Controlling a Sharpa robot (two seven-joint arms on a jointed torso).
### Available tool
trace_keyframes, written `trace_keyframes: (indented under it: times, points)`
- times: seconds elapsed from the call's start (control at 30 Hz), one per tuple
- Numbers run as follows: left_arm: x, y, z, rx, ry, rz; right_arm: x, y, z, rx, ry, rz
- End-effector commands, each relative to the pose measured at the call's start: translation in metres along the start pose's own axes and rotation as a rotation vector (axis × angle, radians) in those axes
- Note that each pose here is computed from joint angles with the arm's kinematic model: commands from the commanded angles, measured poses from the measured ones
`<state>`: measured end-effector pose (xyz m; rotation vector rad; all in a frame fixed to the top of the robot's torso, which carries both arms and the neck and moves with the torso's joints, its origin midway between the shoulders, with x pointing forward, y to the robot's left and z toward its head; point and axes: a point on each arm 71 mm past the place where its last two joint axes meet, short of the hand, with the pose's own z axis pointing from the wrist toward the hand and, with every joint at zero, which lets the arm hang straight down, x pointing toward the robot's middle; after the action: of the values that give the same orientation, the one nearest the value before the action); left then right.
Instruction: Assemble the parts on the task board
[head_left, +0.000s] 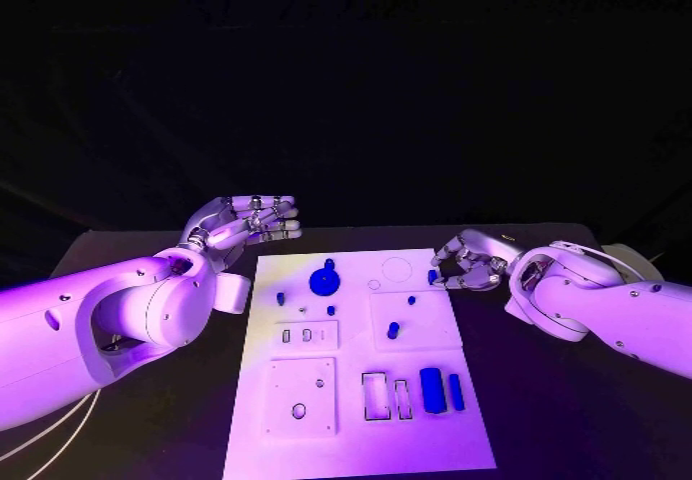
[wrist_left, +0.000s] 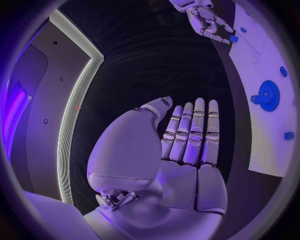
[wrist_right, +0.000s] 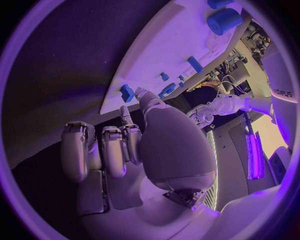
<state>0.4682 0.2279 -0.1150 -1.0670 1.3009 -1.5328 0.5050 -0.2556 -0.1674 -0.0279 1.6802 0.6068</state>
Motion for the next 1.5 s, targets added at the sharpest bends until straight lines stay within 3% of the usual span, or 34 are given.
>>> trace_keyframes:
  times: [0.03, 1.5]
  points:
    - [0.0025, -0.0006, 0.0002, 0.007, 0.023, -0.009, 0.0018, 0.0004, 0.0014, 0.002, 0.000, -0.001]
    - [0.0014, -0.0004, 0.0004, 0.005, 0.023, -0.009, 0.0115, 0.0033, 0.0091, 0.010, 0.018, -0.036]
